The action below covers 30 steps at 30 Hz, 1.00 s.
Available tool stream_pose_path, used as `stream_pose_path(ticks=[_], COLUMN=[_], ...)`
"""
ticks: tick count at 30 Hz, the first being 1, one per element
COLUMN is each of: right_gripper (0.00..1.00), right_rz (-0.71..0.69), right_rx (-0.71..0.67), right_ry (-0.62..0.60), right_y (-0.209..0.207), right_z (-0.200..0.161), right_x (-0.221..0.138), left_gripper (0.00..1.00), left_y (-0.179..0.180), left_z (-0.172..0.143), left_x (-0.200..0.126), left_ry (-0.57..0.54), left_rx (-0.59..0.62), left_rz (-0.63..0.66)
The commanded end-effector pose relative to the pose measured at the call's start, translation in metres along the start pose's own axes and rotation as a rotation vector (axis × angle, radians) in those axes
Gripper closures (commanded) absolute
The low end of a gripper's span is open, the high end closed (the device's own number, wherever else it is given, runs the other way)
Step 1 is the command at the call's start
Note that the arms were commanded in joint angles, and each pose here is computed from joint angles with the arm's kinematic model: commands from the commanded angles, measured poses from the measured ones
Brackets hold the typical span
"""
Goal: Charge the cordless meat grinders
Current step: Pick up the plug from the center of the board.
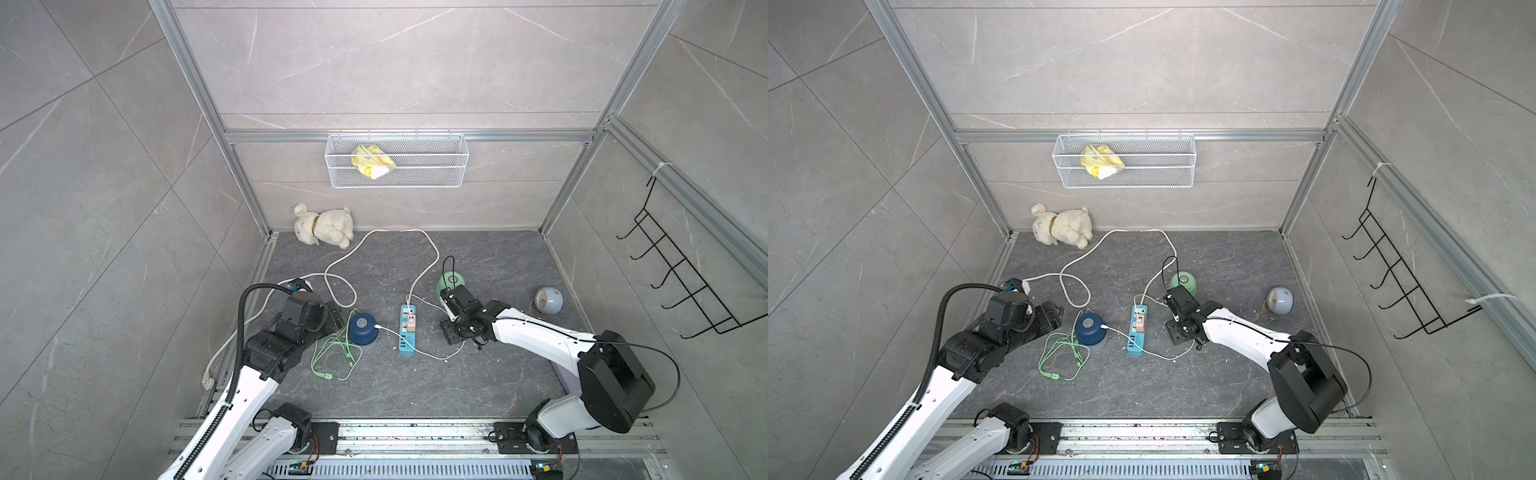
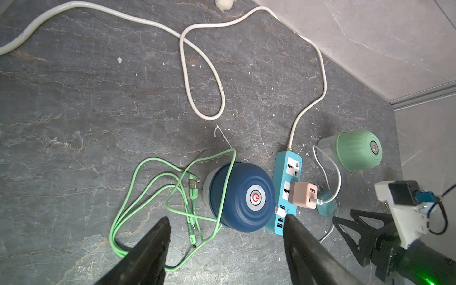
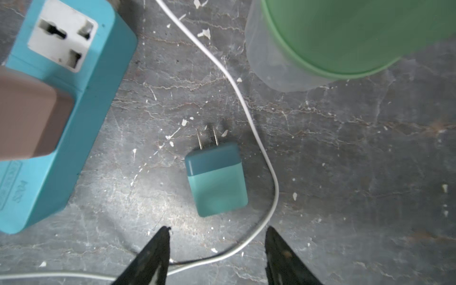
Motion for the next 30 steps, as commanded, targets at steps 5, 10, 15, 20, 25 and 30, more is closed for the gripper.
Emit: stream_pose_path(ticks=[5, 10, 15, 20, 25, 30], right_gripper=[0.38, 0.36, 0.36, 0.36, 0.37, 0.41], right_rz=[0.009, 0.001, 0.025, 0.017, 0.011, -0.006], right_rx=[-0.020, -0.034, -0.045, -0.038, -0.025, -0.018], right_ry=[0.053, 0.059, 0.098, 0.136, 0.159, 0.174], right_y=[0.003, 0.003, 0.009, 0.008, 0.008, 0.006], right_z=[0.010, 0.018, 0.018, 0.011, 0.007, 0.004], right_x=[0.014, 0.020, 0.025, 0.033, 0.039, 0.044], left_gripper=[0.26, 0.26, 0.26, 0.26, 0.26, 0.26], left_y=[-0.020, -0.022, -0.025, -0.026, -0.028, -0.031], left_z=[0.028, 0.031, 0.034, 0.035, 0.037, 0.039], left_x=[-0.005, -0.007, -0.008, -0.007, -0.007, -0.008], left_ry=[-0.075, -0.079, -0.089, -0.087, -0.087, -0.089], left_rx=[0.066, 0.085, 0.084, 0.089, 0.092, 0.092], left_rz=[-0.072, -0.078, -0.089, -0.095, -0.101, -0.111])
Point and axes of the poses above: each gripper's point midway between its finger pads, its own x axis out along the fingers, its own y axis along the line the jaws close on, z = x × y, the point moved 1 cm from there along -x, back along the fingers, and after that the axes turned 15 degrees about x, right-handed, at the moved point
